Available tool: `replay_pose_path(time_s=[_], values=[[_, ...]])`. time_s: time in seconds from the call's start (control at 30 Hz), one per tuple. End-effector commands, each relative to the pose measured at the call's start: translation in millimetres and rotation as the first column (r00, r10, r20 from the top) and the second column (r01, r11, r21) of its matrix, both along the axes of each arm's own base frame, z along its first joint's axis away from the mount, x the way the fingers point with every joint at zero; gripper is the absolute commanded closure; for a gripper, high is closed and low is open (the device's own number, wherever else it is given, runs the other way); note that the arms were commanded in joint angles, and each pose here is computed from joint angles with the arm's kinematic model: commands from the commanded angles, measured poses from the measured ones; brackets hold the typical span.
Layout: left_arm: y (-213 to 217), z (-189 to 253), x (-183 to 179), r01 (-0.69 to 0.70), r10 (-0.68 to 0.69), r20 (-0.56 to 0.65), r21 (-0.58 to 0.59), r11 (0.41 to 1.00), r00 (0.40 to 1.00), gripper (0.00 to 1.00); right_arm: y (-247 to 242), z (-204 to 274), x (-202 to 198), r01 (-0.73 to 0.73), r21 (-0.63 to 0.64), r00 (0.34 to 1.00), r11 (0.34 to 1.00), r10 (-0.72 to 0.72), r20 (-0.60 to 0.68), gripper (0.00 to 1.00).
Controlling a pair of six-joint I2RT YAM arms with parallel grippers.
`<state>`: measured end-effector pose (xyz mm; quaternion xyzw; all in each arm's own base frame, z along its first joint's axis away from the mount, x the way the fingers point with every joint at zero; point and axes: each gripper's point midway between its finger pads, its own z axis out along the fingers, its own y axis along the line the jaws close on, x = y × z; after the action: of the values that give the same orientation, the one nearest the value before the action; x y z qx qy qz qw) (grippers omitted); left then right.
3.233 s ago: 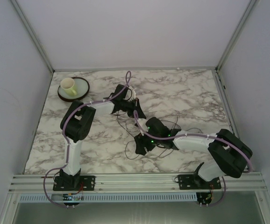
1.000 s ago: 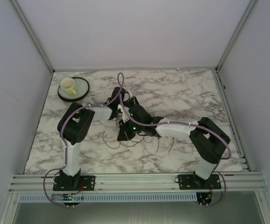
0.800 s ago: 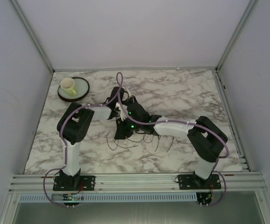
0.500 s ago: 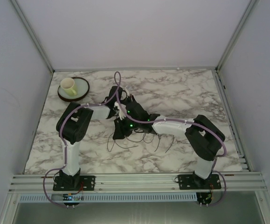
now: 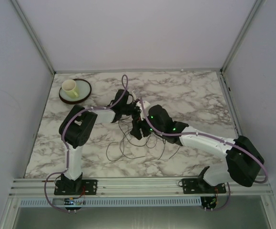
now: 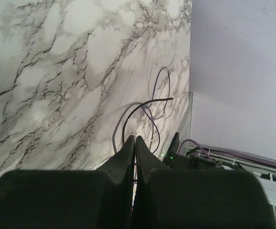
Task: Zip-tie the wires
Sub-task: Adjust the cable at the center of the board.
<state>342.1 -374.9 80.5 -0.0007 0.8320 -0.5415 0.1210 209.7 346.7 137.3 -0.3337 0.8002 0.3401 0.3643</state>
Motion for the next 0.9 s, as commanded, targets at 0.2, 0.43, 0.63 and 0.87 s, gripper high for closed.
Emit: replay_pose_path(time_s=[0.2, 0.43, 0.63, 0.87], values=[[-3, 19, -4, 0.043, -0.042, 0.026, -0.042, 0.998, 0.999, 1.0, -47, -23, 23, 0.186, -0.11, 0.981, 0.977, -0.19, -0.033, 0.44], [-4, 19, -6, 0.059, -0.059, 0.013, -0.052, 0.997, 0.998, 1.0, -37, -48, -15, 0.071, -0.147, 0.984, 0.987, -0.094, -0.152, 0.57], [-3, 12, -12, 0.067, -0.068, -0.02, -0.05, 0.997, 0.998, 1.0, -30, -35, -23, -0.016, -0.044, 0.999, 0.999, 0.015, -0.035, 0.62], [-4, 12, -9, 0.05, -0.051, -0.017, -0.052, 0.997, 0.999, 1.0, -13, -53, -54, -0.199, -0.014, 0.968, 0.98, 0.194, -0.157, 0.68]])
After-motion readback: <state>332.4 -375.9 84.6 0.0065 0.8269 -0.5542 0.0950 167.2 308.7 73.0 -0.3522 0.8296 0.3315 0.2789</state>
